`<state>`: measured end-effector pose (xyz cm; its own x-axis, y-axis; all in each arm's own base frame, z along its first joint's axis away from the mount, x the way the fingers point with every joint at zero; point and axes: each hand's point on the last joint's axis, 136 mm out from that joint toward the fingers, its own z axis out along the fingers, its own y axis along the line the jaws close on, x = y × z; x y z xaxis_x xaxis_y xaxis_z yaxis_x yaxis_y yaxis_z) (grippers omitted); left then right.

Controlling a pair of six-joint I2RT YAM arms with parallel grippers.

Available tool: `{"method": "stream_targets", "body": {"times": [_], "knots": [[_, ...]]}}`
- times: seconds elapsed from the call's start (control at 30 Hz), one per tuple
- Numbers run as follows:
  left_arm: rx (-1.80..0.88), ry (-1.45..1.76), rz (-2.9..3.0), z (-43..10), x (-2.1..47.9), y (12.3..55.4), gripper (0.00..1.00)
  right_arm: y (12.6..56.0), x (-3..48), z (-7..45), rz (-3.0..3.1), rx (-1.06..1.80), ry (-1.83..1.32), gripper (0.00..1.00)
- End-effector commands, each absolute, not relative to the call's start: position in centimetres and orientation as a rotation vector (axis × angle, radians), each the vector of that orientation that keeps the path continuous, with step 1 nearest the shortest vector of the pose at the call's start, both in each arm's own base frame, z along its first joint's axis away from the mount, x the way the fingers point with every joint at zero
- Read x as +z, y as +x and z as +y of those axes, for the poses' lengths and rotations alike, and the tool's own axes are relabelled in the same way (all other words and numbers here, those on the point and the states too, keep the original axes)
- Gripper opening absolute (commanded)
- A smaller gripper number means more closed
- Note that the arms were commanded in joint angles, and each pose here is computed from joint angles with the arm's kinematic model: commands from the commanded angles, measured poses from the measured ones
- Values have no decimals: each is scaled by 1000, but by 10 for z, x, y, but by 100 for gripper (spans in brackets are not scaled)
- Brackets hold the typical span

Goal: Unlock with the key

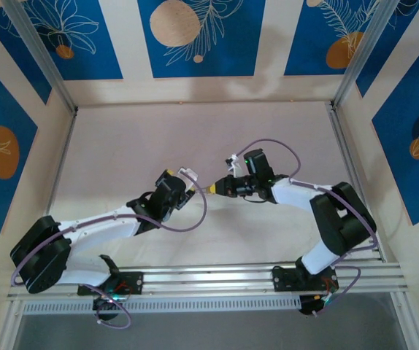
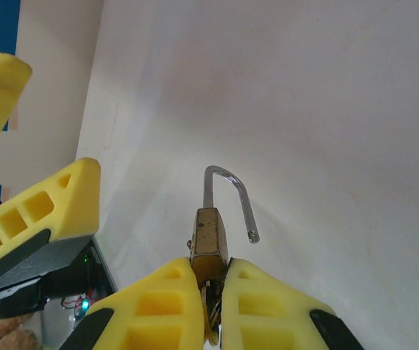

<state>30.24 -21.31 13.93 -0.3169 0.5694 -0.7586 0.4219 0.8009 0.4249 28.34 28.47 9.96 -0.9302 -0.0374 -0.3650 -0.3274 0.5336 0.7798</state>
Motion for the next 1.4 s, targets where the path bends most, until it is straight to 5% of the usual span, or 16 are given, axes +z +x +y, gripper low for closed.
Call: {"method": "stream_targets", "body": {"times": [0.0,0.33,0.53,0.9,1.37], "knots": [[190,534,1939,-197,150,313,70,305,109,301,2391,1332,-371,2],[168,385,1925,-175,158,314,79,321,85,314,2421,1314,-396,2],[81,206,1916,-150,162,309,100,329,81,316,2437,1308,-396,2],[-7,-103,1855,-89,161,280,100,337,70,318,2461,1361,-382,2],[-64,-163,1848,-73,153,266,100,324,54,319,2501,1375,-364,2]]}}
